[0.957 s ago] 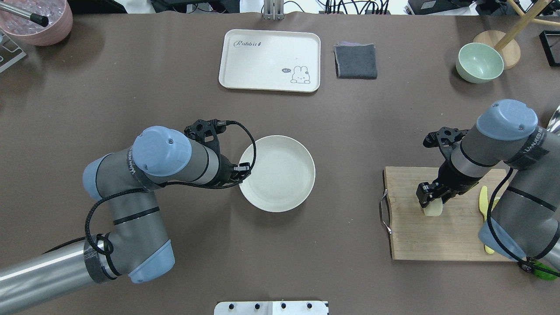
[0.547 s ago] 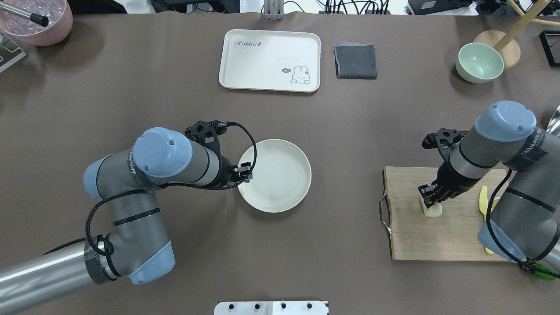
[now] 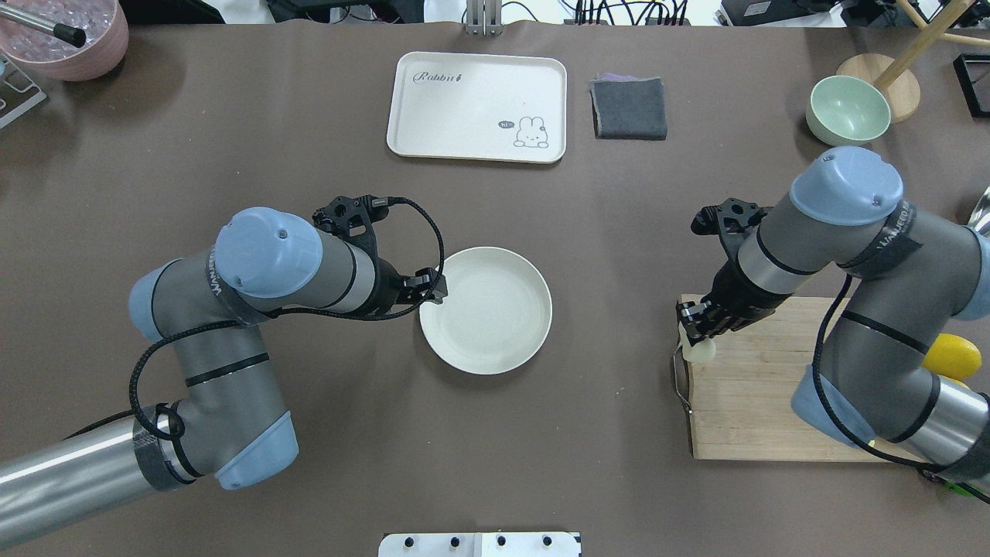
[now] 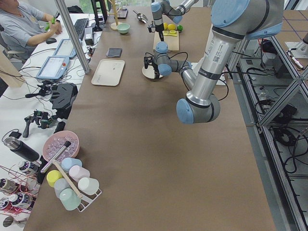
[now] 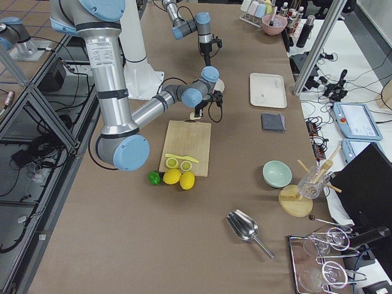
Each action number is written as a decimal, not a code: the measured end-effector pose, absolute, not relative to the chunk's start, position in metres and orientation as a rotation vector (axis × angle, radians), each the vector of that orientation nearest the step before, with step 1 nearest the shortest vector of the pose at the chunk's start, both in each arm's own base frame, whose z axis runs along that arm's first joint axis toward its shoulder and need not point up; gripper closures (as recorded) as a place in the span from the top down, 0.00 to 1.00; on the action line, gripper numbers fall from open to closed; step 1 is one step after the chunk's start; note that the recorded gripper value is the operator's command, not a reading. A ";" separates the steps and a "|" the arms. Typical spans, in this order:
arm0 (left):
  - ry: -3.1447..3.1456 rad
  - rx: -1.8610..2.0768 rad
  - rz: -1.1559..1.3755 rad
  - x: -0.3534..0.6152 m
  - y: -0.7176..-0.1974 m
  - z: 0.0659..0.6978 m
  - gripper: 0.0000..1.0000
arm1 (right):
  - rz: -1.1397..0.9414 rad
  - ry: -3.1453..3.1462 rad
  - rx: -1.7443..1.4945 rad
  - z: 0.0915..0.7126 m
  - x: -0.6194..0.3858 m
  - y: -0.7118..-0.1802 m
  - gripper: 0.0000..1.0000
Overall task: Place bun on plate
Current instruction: 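Carry the bun over the white plate with the right gripper while the left arm withdraws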
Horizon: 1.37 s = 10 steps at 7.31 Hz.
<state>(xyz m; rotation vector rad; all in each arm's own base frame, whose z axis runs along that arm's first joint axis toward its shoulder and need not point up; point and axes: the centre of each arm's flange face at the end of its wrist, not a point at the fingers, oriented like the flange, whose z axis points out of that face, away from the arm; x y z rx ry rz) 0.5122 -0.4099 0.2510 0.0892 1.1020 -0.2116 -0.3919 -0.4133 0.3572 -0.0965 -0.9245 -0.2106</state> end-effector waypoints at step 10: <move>1.024 0.096 -0.009 0.277 -0.397 0.439 0.97 | -0.112 -0.880 0.048 0.205 -0.621 -0.412 0.59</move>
